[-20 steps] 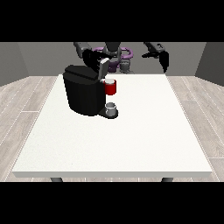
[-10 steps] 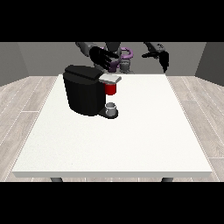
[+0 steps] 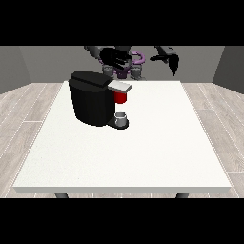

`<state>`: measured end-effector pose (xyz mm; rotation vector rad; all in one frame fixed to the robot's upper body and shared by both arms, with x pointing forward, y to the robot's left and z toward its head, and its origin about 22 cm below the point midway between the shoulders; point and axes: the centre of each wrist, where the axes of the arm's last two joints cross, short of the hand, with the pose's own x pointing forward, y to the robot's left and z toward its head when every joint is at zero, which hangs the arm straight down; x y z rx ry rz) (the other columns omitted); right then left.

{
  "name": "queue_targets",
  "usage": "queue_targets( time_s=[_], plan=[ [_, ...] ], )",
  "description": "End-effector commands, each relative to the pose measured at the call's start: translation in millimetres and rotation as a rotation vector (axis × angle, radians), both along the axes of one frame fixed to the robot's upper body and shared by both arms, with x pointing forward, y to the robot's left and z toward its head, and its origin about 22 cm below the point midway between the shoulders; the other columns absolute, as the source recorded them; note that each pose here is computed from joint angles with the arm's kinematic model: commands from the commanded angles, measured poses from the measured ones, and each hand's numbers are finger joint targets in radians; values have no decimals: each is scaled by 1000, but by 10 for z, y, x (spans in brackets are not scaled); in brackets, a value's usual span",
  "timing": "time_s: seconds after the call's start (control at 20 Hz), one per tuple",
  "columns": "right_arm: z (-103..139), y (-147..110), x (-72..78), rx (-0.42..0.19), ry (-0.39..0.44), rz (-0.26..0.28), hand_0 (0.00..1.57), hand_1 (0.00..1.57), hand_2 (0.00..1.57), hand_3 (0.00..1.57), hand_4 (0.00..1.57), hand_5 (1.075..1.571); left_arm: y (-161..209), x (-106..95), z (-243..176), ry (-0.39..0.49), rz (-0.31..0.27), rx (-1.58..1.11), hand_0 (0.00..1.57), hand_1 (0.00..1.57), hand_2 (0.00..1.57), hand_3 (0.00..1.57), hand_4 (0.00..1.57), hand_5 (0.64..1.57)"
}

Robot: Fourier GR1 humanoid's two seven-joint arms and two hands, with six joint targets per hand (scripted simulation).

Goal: Insert the coffee pod into the coffee machine and close the lid

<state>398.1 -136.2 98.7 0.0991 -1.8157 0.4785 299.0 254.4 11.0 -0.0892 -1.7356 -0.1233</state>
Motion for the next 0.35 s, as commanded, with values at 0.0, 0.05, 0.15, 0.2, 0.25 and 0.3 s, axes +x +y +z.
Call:
queue_targets(
  time_s=[0.0,0.05,0.15,0.2,0.25,0.3],
  plan=[
    [-211,92,-199,83,57,90,0,0,0,0,352,1571,50,-197,-283,59,29,-12,0,0,0,0,192,1571],
    [-402,116,-340,122,16,68,0,0,0,0,275,1571,31,-99,-198,41,22,-5,0,0,0,0,192,1571],
    [-511,139,-500,197,90,64,0,0,0,0,286,1571,52,-211,-427,80,41,-12,0,0,0,0,192,1571],
    [-665,5,-568,205,140,38,0,0,0,0,279,1571,196,-261,-399,106,71,5,0,0,0,0,192,1571],
    [-755,-65,-600,209,131,52,0,0,0,0,251,1571,207,-127,-248,88,93,-23,0,0,0,0,192,1571],
    [-1008,-71,-777,207,189,-57,0,0,0,0,157,1571,104,-269,-338,138,34,-20,0,0,0,0,192,1571]
  ],
)
